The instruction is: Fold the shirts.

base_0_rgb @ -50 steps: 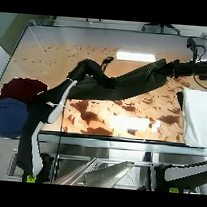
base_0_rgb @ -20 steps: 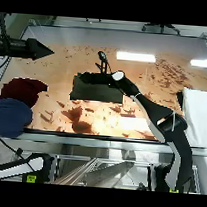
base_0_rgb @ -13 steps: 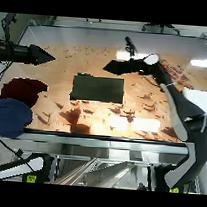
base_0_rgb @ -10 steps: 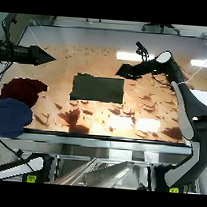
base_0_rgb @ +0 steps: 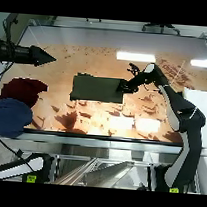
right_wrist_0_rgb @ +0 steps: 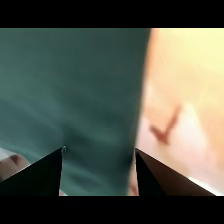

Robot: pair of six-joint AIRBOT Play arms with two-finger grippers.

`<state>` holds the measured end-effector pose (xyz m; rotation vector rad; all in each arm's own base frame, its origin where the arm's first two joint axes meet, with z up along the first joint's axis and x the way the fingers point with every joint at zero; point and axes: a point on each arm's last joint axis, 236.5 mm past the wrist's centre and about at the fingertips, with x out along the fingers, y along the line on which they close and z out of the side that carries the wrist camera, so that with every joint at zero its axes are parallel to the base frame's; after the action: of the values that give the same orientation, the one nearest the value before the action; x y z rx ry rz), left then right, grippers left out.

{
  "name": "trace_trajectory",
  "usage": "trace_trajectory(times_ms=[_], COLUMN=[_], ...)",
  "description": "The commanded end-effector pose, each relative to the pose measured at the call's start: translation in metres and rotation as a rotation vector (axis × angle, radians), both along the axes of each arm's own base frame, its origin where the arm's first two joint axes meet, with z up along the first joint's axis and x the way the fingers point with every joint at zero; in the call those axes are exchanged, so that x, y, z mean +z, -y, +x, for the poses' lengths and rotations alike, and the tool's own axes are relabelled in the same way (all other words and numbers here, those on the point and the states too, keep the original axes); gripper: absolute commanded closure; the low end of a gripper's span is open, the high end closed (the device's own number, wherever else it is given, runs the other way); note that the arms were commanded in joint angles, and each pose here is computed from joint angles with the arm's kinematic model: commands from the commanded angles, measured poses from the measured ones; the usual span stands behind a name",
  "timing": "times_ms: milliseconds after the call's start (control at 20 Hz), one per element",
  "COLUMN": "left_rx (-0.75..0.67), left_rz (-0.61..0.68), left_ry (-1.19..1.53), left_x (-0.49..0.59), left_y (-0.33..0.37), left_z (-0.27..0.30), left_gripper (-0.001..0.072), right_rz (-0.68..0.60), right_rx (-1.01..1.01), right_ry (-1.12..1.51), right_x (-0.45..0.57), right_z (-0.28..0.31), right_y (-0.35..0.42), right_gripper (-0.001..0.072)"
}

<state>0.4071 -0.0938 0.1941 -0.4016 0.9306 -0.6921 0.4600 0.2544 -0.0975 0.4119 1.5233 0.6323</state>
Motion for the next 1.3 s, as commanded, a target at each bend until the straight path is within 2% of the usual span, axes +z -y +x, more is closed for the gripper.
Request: trace_trajectory(times_ms=[0, 50, 100, 150, 250, 300, 400, 500, 650, 800, 1000, 1200, 1250], left_rx=[-0.006, -0.005, -0.005, -0.006, -0.011, -0.015, -0.019, -0.019, -0.019, -0.019, -0.031, -0.044, -0.049], left_rz=[0.005, 0.005, 0.005, 0.005, 0.005, 0.006, 0.006, 0.005, 0.006, 0.006, 0.006, 0.007, 0.007], left_ry=[0.008, 0.009, 0.009, 0.008, 0.004, 0.000, -0.004, -0.003, -0.004, -0.004, -0.014, -0.025, -0.029], left_x=[0.000, 0.000, 0.000, 0.000, 0.000, -0.001, -0.001, -0.001, -0.001, -0.001, -0.002, -0.003, -0.004], left_y=[0.000, 0.000, 0.000, 0.000, 0.001, 0.001, 0.001, 0.001, 0.001, 0.001, 0.002, 0.003, 0.004], left_z=[0.000, 0.000, 0.000, 0.000, -0.001, -0.003, -0.004, -0.004, -0.004, -0.004, -0.007, -0.011, -0.012], left_gripper=[0.0690, 0.0690, 0.0690, 0.0690, 0.0690, 0.0690, 0.0690, 0.0690, 0.0690, 0.0690, 0.0690, 0.0690, 0.0690], right_rz=[0.039, 0.044, 0.051, 0.070, 0.107, 0.111, 0.075, -0.029, -0.192, -0.221, -0.278, -0.458, -0.469], right_rx=[-0.011, -0.017, -0.020, -0.004, 0.023, 0.040, 0.034, -0.033, -0.288, -0.578, -0.871, -1.139, -1.167], right_ry=[0.031, 0.045, 0.053, 0.068, 0.095, 0.136, 0.248, 0.389, 0.547, 0.587, 0.475, 0.264, 0.245], right_x=[-0.016, -0.016, -0.015, -0.011, 0.008, 0.025, 0.075, 0.134, 0.220, 0.285, 0.318, 0.315, 0.319], right_z=[0.003, 0.005, 0.006, 0.006, 0.005, 0.007, 0.018, 0.039, 0.068, 0.064, 0.007, -0.087, -0.105], right_y=[-0.037, -0.043, -0.047, -0.053, -0.059, -0.058, -0.045, -0.006, 0.093, 0.196, 0.320, 0.422, 0.432], right_gripper=[0.0214, 0.0215, 0.0255, 0.0480, 0.0663, 0.0691, 0.0691, 0.0692, 0.0692, 0.0692, 0.0692, 0.0693, 0.0693])
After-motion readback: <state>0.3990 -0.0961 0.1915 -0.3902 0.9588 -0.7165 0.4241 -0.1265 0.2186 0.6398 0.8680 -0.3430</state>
